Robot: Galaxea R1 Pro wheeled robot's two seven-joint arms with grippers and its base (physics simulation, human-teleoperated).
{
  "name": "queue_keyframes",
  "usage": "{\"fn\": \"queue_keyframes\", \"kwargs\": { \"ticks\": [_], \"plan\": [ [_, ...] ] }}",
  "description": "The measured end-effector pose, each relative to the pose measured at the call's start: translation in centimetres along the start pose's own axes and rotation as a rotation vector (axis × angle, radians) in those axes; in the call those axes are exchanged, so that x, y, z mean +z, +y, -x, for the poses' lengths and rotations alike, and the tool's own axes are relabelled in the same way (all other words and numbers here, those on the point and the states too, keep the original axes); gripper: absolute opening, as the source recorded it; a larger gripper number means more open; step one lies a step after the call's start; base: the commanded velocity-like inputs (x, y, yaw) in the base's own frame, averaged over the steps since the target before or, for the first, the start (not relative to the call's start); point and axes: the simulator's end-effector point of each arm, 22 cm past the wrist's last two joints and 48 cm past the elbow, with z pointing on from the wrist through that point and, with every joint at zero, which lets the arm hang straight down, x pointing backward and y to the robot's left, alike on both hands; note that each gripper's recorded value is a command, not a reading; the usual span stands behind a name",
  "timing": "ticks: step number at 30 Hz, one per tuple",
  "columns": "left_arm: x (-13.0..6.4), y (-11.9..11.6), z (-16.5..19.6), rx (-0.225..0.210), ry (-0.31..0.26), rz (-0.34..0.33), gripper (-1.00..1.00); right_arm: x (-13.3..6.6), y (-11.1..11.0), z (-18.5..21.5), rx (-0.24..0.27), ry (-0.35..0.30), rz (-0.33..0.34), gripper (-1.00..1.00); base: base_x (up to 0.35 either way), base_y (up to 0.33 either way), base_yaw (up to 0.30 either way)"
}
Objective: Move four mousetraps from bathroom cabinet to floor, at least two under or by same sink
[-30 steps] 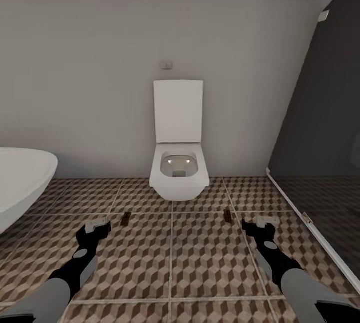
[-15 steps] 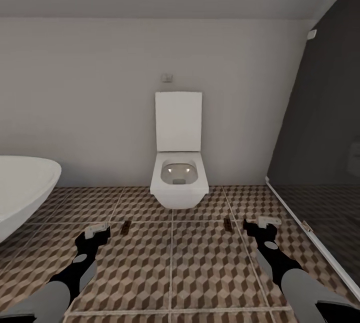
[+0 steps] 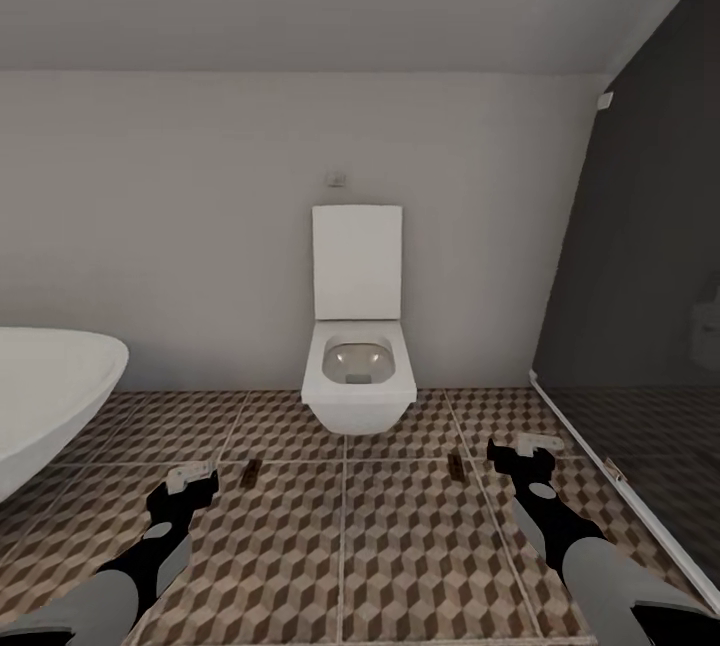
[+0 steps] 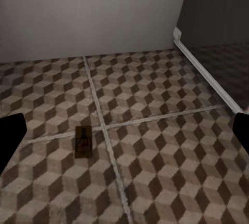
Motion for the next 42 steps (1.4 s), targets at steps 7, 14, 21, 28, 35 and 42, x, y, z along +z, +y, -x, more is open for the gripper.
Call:
{"fn": "queue_keyframes", "kwargs": {
  "ticks": [7, 14, 21, 28, 35, 42],
  "plan": [
    [-0.8, 0.6, -0.5, -0.002, 0.019, 0.006, 1.0, -0.6, -0.1, 0.3, -0.005, 0.026, 0.002, 1.0, 0.0, 0.0, 0.0],
    [-1.7, 1.3, -1.5, 0.0, 0.05, 0.014, 1.0, -1.3, -0.2, 0.4, -0.009, 0.049, 0.004, 1.0, 0.0, 0.0, 0.0],
    [-2.6, 1.7, -1.9, -0.008, 0.067, 0.019, 1.0, -2.4, -0.4, -1.6, -0.018, 0.104, 0.01, 1.0, 0.0, 0.0, 0.0],
    [-3.2, 1.9, -1.6, -0.011, 0.092, 0.025, 1.0, -3.5, -0.5, -4.0, -0.034, 0.184, 0.012, 1.0, 0.0, 0.0, 0.0],
    [-3.7, 1.9, -0.8, -0.011, 0.109, 0.027, 1.0, -4.8, -0.6, -5.9, -0.051, 0.258, 0.018, 1.0, 0.0, 0.0, 0.0],
    [-4.1, 1.8, 0.5, -0.013, 0.114, 0.028, 1.0, -5.4, -0.6, -5.4, -0.07, 0.279, 0.023, 1.0, 0.0, 0.0, 0.0]
  ]
}}
